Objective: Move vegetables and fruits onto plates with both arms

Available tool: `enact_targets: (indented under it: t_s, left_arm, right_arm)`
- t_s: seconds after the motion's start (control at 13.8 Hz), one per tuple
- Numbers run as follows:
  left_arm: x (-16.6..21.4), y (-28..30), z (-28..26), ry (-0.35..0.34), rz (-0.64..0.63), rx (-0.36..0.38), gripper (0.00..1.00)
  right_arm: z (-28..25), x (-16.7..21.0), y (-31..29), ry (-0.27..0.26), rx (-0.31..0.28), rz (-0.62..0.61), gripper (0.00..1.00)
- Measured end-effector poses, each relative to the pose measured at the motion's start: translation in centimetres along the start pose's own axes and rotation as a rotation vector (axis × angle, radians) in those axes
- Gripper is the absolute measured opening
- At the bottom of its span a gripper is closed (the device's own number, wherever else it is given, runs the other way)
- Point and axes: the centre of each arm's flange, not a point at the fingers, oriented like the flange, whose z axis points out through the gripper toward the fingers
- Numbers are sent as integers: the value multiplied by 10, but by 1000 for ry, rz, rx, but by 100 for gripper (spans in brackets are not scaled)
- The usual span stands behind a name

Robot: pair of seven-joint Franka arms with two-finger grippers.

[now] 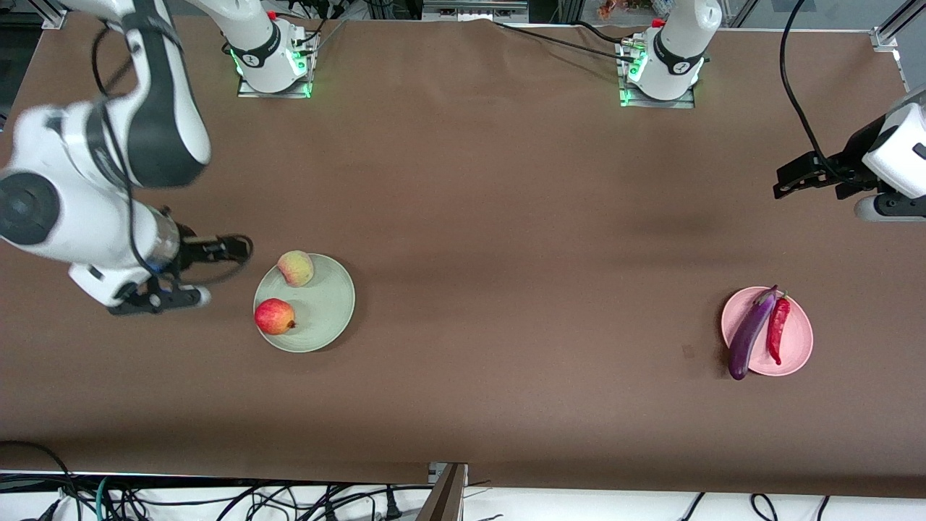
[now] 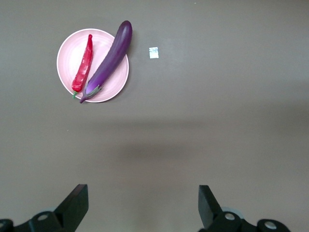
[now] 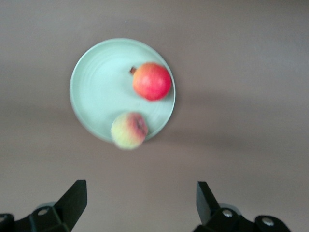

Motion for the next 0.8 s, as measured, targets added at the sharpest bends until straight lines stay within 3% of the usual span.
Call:
enact_targets:
  t_s: [0.07, 0.29, 0.58, 0.8]
  left_arm:
    - [0, 6, 0, 0, 10, 0, 100]
    - [0, 11, 0, 1, 20, 1, 100]
    - [1, 11, -1, 12, 19, 1, 100]
    - [4, 9, -4, 41, 18, 17, 100]
  right_arm:
    - [-15, -12, 2, 3, 1, -8, 100]
    - [-55, -45, 16, 33, -80, -23, 100]
    - [-99, -83, 11, 107, -82, -41, 100]
    - [-84, -92, 19, 68, -77, -26, 100]
